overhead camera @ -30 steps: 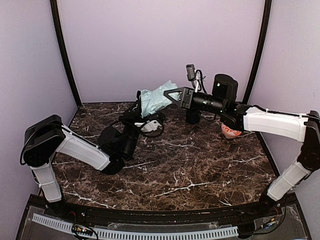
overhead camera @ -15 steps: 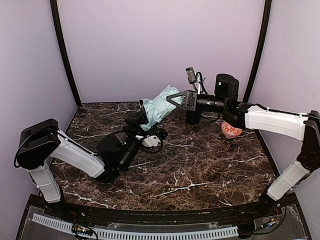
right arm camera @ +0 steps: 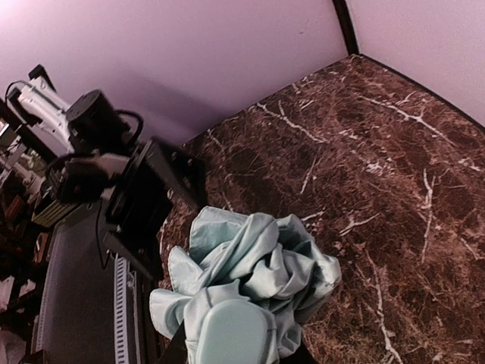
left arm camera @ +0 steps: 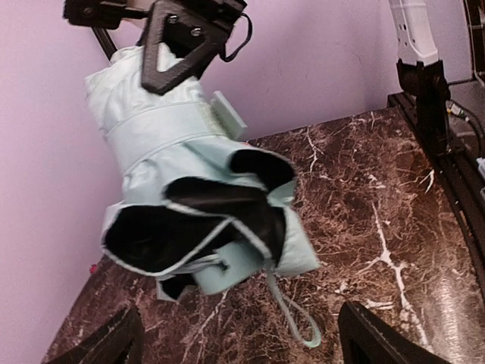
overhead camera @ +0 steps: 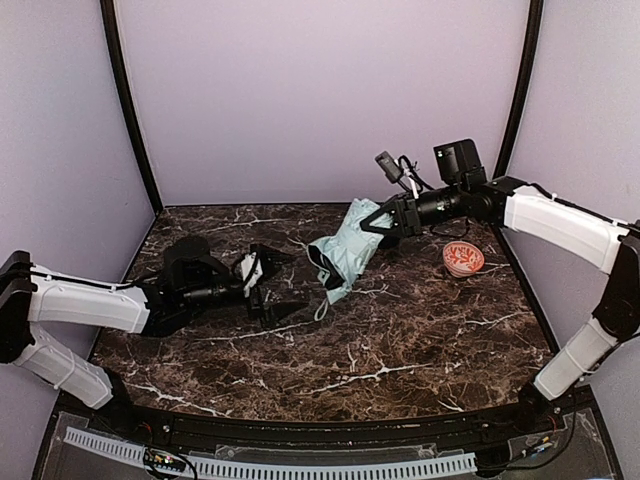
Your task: Put away the umbrella
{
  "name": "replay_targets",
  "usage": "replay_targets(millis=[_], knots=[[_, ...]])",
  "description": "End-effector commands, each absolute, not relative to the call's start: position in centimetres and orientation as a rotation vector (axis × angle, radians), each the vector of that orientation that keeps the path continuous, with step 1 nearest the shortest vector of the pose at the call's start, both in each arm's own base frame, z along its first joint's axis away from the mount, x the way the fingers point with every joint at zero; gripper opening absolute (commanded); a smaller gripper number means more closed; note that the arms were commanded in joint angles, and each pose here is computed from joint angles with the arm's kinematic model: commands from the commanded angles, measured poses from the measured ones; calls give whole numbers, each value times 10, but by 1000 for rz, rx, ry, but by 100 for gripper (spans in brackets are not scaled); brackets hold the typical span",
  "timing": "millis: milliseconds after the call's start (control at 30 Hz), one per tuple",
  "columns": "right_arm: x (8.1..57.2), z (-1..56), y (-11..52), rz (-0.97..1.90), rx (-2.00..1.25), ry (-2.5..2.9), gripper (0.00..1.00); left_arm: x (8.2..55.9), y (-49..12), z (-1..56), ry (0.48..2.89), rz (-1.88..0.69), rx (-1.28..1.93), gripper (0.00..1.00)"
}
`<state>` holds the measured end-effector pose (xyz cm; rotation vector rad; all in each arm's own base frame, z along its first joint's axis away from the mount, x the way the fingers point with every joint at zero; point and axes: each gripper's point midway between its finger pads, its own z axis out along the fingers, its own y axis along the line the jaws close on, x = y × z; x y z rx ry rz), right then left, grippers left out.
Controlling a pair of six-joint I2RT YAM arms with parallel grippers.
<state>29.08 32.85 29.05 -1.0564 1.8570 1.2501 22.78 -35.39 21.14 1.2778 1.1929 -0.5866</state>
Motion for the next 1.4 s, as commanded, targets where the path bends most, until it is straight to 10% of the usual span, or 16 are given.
replay_targets(millis=[0, 267, 633, 1267, 1367], knots=[[239, 271, 334, 1458, -1314, 1824, 0, 209, -347, 220, 1329, -1001, 1241, 91], [208, 199, 364, 1671, -1558, 1907, 0, 221, -370, 201, 1560, -1293, 1277, 84], [277, 78, 392, 1569, -1474, 2265, 18, 276, -364, 101, 2015, -1039, 1100, 77], [389, 111, 394, 1030, -1193, 2214, 73, 271, -367, 69, 2079, -1087, 1101, 74], [399, 136, 386, 936, -1142, 2165, 95, 267, -369, 71, 2075, -1126, 1101, 74]])
